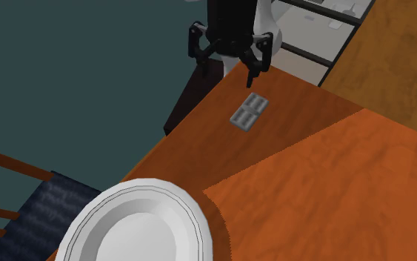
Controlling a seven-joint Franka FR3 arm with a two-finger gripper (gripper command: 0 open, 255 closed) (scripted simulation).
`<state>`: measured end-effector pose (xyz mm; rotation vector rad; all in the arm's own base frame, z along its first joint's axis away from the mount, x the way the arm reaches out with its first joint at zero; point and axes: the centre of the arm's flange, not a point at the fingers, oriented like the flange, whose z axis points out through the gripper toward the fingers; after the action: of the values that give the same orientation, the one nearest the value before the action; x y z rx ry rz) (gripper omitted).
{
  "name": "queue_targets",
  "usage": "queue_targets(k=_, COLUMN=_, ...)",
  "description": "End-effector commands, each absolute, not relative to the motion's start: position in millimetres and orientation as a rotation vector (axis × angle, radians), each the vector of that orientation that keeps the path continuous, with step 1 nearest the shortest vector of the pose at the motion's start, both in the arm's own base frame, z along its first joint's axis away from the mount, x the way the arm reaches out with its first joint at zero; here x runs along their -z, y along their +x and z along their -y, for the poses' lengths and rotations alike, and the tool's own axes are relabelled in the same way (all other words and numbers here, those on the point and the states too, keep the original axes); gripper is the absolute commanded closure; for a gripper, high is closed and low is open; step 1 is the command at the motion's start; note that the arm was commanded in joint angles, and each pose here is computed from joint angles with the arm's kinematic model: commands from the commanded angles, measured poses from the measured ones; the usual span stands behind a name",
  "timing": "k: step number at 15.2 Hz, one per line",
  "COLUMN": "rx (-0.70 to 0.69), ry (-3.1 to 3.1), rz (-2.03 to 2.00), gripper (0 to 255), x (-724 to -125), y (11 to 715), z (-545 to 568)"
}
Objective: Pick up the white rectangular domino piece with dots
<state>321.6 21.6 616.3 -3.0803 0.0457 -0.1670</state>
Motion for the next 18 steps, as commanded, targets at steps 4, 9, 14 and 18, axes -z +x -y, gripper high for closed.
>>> queue_targets(k=4, rx=0.083, ry=-3.098, rz=-0.265, gripper=0, x=-594.0, y=326.4, z=-57.9)
queue_targets(k=9, rx=0.002, ry=-3.098, rz=-0.475, gripper=0, x=-561.3, y=334.4, z=-91.2)
queue_targets(k=14, rx=0.002, ry=-3.098, rz=-0.475, gripper=0, x=-534.9, y=334.4, z=-91.2)
queue_targets(k=18, rx=0.002, ry=-3.098, rz=-0.475, gripper=255, x=-532.3, y=335.3, z=-91.9)
